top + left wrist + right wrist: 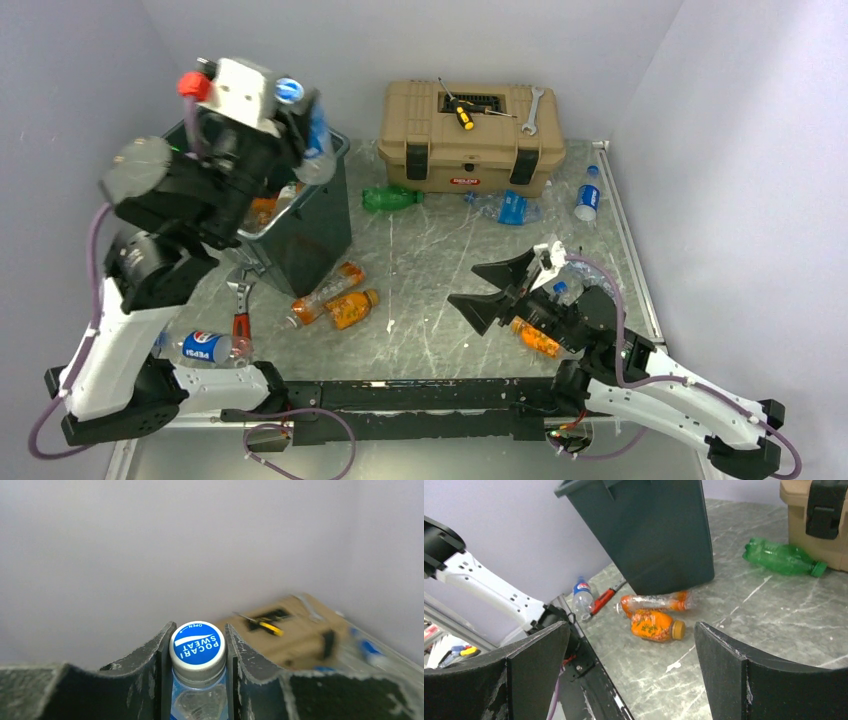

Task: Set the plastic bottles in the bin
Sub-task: Pick up the plastic bottle from the corner of the board, then place the plastic bottle in the trash bin.

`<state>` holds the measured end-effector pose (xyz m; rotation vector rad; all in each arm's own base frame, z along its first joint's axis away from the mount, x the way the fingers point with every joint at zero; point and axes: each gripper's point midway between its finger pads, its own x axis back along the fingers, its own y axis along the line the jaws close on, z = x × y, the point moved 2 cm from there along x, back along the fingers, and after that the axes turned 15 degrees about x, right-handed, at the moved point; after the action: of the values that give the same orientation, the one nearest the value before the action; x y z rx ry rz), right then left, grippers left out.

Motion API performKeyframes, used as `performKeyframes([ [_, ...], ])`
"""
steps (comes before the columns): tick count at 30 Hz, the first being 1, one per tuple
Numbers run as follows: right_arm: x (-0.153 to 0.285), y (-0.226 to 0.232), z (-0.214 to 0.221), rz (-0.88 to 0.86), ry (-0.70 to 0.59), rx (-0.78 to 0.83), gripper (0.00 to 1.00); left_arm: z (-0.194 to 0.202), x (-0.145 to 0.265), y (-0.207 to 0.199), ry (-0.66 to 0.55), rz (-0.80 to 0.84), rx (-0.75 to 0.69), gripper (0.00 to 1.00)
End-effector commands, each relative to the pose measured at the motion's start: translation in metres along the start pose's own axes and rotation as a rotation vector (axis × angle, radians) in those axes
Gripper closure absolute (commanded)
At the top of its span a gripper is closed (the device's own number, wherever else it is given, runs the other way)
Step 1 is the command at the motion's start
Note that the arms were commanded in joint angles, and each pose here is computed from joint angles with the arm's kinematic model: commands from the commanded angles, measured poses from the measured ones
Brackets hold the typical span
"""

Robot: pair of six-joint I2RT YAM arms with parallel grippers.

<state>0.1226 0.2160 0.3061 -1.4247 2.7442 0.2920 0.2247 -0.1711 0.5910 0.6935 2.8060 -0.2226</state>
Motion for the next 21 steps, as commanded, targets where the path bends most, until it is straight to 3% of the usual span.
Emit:
performKeyframes([
  [1, -0.002, -0.005, 0.015, 0.025, 0.033, 0.004, 0.0, -0.007, -0.013, 0.061, 0.027, -0.277, -0.164, 1.0],
  [9, -0.005, -0.004, 0.018, 0.019, 0.051, 0.01, 0.0, 0.004, -0.036, 0.179, 0.043, -0.655, -0.08, 1.0],
  [16, -0.002, -0.001, 0.027, -0.005, 0.082, 0.011, 0.0, 0.053, -0.003, 0.3, 0.027, -0.983, 0.093, 1.0],
  [21, 0.001, -0.002, 0.035, -0.006, 0.079, -0.005, 0.0, 0.069, 0.015, 0.324, -0.067, -1.022, 0.07, 1.0],
])
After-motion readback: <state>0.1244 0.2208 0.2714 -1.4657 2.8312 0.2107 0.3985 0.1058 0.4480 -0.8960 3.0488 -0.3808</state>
